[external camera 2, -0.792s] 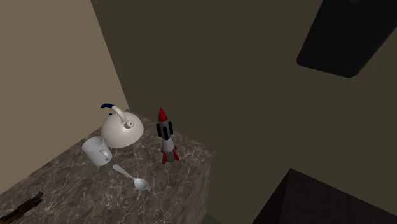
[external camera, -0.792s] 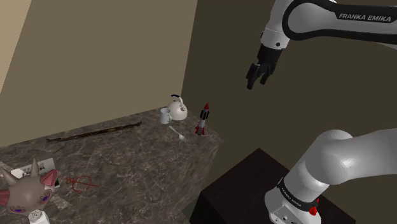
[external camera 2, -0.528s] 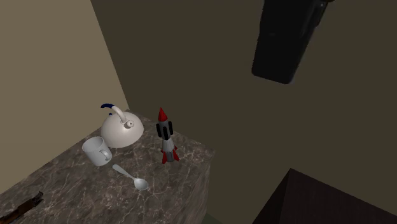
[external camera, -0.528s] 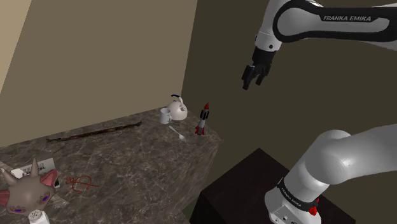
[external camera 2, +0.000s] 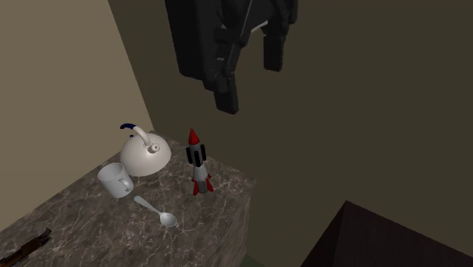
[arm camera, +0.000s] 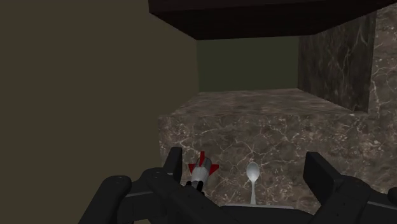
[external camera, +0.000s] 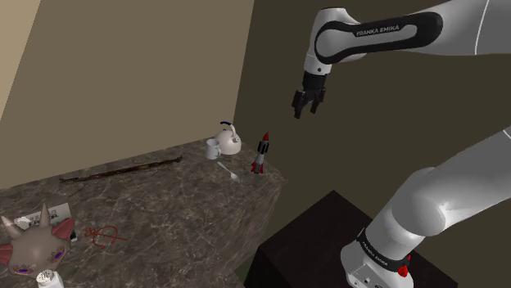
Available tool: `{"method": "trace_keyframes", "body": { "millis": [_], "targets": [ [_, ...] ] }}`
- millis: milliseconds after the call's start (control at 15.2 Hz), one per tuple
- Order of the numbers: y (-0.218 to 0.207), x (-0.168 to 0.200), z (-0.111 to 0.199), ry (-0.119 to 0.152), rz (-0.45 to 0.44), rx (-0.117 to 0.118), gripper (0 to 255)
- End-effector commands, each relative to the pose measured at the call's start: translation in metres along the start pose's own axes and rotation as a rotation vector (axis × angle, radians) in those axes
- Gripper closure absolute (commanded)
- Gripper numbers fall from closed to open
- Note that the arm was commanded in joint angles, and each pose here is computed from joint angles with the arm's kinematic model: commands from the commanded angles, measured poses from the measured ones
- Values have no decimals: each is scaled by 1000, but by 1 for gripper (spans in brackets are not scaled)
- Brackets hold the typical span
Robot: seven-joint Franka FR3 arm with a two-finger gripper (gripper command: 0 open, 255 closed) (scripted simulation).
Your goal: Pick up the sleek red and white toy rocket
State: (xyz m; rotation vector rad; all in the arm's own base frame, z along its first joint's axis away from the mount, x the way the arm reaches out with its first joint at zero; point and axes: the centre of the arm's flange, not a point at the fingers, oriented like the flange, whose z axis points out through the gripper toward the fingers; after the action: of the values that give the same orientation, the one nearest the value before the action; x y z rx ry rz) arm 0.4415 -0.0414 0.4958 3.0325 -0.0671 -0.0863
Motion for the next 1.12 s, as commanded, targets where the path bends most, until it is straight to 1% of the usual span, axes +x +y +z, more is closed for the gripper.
{"method": "trace_keyframes", "body": {
  "millis": [0, 528, 1056],
  "targets": [
    [4, 25, 19, -19, 0, 5, 0],
    [28, 115, 86, -94, -1, 26, 0],
    [49, 201, 161, -168, -1, 47, 0]
  ]
}}
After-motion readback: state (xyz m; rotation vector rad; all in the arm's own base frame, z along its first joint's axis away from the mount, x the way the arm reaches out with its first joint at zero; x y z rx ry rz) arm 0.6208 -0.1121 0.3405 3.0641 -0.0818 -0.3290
